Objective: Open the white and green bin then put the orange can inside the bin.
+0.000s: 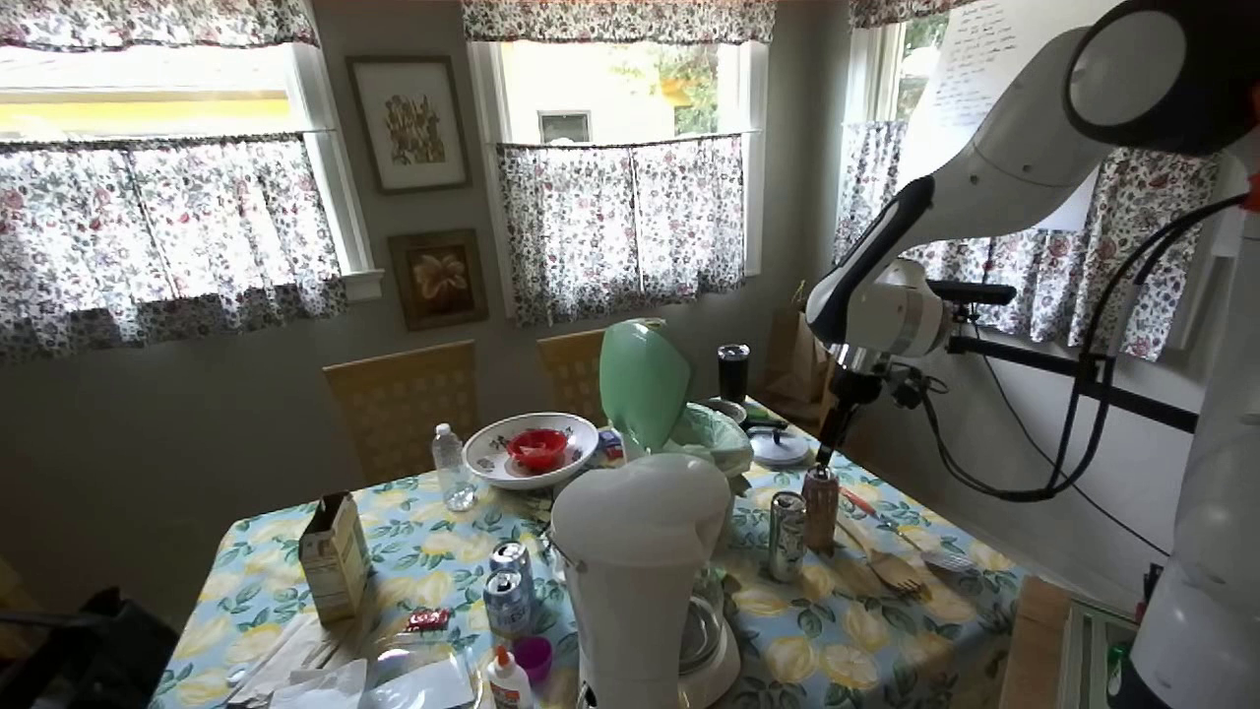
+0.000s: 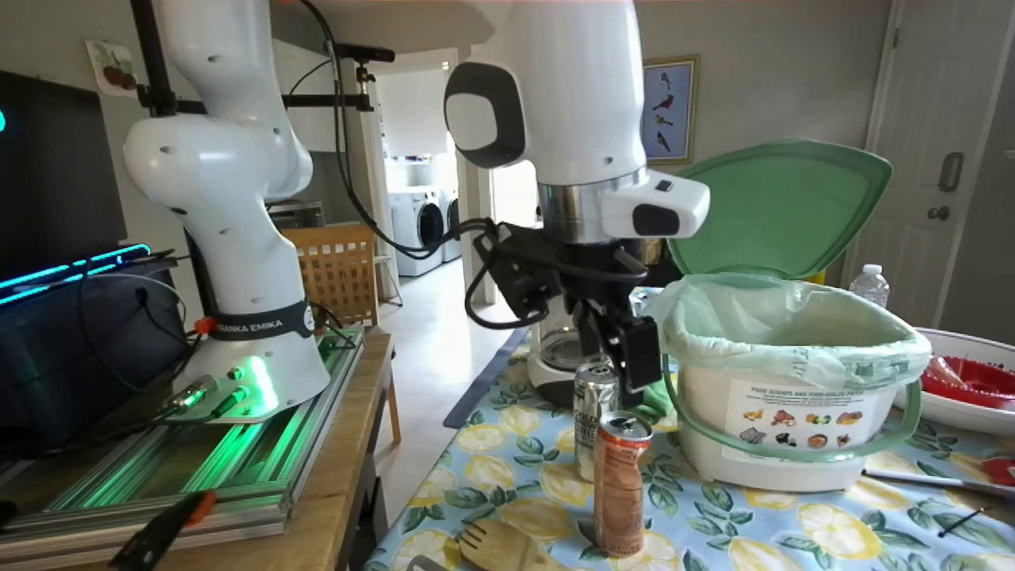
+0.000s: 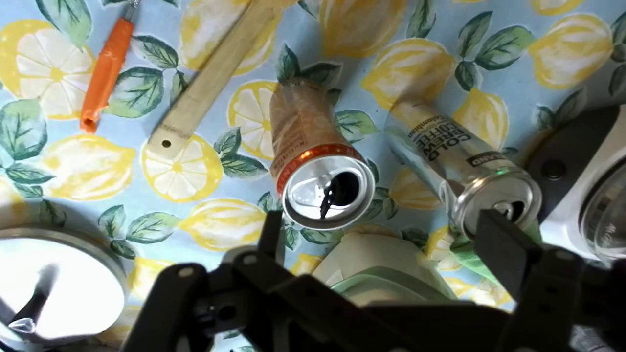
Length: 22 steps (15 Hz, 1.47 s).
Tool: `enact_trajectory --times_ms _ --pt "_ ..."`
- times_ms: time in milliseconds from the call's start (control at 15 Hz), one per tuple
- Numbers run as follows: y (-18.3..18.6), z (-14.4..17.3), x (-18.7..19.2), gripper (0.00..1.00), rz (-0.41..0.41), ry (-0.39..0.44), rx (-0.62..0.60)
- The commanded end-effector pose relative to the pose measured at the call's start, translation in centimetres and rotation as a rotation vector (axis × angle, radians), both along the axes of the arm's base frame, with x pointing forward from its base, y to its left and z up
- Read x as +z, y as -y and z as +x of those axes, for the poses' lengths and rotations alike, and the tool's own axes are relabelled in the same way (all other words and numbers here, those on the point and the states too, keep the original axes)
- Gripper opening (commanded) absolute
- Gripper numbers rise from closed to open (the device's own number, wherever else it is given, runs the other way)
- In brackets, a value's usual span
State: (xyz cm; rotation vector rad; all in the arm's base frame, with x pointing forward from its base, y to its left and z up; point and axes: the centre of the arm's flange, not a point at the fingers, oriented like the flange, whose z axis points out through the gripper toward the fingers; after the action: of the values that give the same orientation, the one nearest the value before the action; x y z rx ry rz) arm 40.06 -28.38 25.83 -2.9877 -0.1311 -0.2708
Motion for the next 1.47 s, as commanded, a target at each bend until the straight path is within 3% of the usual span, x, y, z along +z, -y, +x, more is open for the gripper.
enact_trajectory --times_ms 0,533,600,667,1000,1400 --pt "1.2 1.7 -2.7 1.0 -0.054 -0.017 0.06" --pt "1.6 2.4 -5.2 1.0 -0.125 -0.049 0.106" --pt "1.6 2.4 -5.5 0.75 -0.128 -0.052 0.11" --pt "1.6 2.4 -5.6 0.74 -0.132 -0.054 0.114" --pt "1.7 2.6 -6.0 0.38 -0.144 -0.051 0.13" --pt "0.9 3.0 -3.2 0.37 -0.141 -0.012 0.145"
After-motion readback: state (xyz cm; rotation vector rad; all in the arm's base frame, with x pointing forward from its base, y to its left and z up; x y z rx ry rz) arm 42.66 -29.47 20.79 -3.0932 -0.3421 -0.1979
